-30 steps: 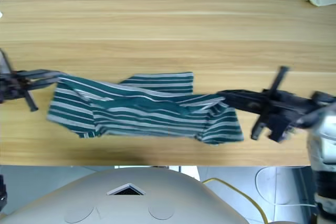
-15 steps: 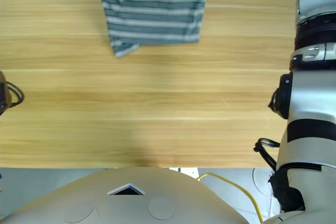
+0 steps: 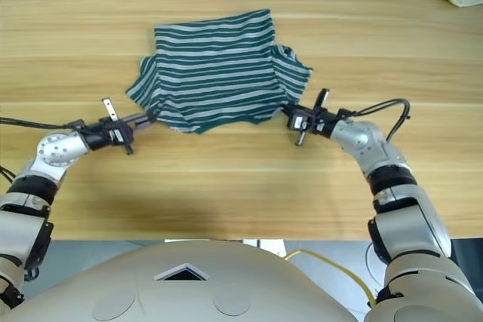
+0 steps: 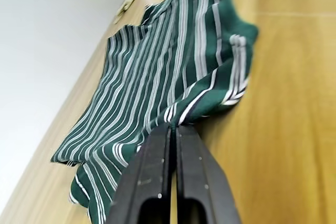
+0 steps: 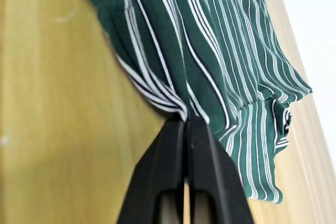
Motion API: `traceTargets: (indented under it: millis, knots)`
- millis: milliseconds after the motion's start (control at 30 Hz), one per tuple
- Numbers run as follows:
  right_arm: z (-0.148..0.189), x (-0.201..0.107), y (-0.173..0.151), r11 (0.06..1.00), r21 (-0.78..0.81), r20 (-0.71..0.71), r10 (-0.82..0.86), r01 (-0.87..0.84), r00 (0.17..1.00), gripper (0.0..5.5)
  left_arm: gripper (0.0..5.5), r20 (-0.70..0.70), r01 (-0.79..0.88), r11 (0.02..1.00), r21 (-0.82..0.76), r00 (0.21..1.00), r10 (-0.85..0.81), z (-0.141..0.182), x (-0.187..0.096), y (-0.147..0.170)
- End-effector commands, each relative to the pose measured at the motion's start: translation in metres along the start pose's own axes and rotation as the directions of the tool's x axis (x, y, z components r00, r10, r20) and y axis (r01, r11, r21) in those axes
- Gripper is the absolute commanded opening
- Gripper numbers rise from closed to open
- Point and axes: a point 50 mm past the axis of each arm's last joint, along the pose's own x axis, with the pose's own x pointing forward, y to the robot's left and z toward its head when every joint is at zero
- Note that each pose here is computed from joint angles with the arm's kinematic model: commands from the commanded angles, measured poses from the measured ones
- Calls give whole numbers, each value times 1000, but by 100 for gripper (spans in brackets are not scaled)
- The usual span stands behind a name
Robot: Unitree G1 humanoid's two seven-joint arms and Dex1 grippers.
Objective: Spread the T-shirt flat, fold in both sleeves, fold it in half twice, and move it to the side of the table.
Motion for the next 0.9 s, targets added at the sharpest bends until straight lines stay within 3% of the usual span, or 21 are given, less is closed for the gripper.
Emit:
traceTargets:
  millis: [33,133,233,300,400,500,667,733,833,900]
  knots:
    - [19,-18,-6,998,55,169,-25,15,985,0,3,116,3,1000,4,993,-3,17,-4,8]
    - [50,-51,-20,997,57,384,-66,48,921,0,3,359,-11,998,-58,933,32,57,-20,23]
    - [88,-100,-35,994,65,621,-107,85,776,0,3,614,40,991,-131,788,49,103,-51,39]
    - [102,-122,-39,994,49,692,-106,100,714,0,3,666,82,990,-116,746,17,117,-63,41]
    - [108,-145,-44,991,58,739,-124,121,662,0,3,659,123,989,-86,751,-36,118,-73,37]
    - [110,-165,-46,988,82,775,-146,132,614,0,3,729,130,987,-99,684,-17,129,-91,44]
    - [125,-216,-62,969,128,895,-204,209,397,0,3,886,55,988,-148,451,107,165,-131,75]
    - [123,-223,-67,966,143,895,-220,216,389,0,3,865,4,980,-199,470,174,168,-127,88]
    - [108,-195,-67,978,116,826,-192,173,530,0,3,756,-18,988,-156,641,131,150,-100,84]
    - [91,-160,-53,993,82,744,-121,89,657,0,3,593,31,994,-106,804,38,122,-77,69]
